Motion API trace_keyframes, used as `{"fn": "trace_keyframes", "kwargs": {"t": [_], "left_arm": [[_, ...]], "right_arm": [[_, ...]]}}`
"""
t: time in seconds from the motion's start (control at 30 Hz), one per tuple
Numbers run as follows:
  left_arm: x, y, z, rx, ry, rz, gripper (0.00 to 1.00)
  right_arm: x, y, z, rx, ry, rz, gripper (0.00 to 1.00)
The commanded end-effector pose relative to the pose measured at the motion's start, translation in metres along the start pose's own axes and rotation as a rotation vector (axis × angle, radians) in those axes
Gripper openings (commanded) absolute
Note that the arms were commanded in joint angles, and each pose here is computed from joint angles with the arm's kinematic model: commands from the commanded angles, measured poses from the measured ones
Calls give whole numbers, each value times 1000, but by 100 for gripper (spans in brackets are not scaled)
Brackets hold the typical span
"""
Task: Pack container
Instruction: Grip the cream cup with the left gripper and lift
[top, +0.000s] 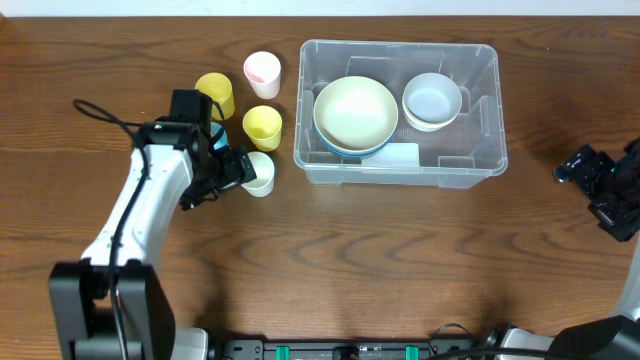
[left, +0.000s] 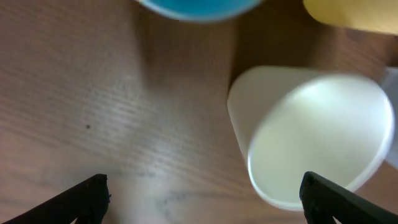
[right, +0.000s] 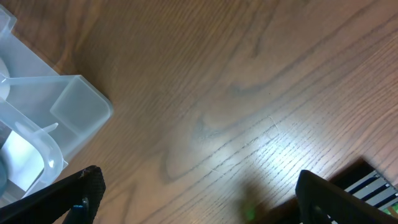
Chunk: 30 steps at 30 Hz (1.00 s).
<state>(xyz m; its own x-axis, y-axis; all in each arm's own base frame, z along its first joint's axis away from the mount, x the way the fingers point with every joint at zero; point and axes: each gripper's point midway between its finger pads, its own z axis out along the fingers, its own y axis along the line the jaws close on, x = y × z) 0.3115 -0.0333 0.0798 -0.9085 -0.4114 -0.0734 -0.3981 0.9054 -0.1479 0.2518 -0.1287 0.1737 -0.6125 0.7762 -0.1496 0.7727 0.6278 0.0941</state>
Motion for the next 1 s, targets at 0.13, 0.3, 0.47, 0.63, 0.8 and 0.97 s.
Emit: {"fn": "trace_keyframes", "kwargs": {"t": [0.13, 0.3, 0.47, 0.63, 0.8, 0.97], "left_arm": [[-8, 4, 19, -38, 21, -19, 98], [-4, 6, 30, -58, 60, -20, 87], [-3, 7, 30, -60, 63, -21, 34], [1, 9, 29, -68, 80, -22, 6], [7, 10, 25, -70, 101, -24, 6], [6, 5, 1, -47, 80, -18, 6]], "right_arm": [[-1, -1, 0, 0, -2, -8, 99], [-1, -1, 0, 0, -2, -8, 99], [-1, -1, 0, 1, -2, -8, 99], [-1, -1, 0, 0, -2, -8, 99], [-1, -1, 0, 0, -2, -8, 99], [-1, -1, 0, 1, -2, -8, 99]]}}
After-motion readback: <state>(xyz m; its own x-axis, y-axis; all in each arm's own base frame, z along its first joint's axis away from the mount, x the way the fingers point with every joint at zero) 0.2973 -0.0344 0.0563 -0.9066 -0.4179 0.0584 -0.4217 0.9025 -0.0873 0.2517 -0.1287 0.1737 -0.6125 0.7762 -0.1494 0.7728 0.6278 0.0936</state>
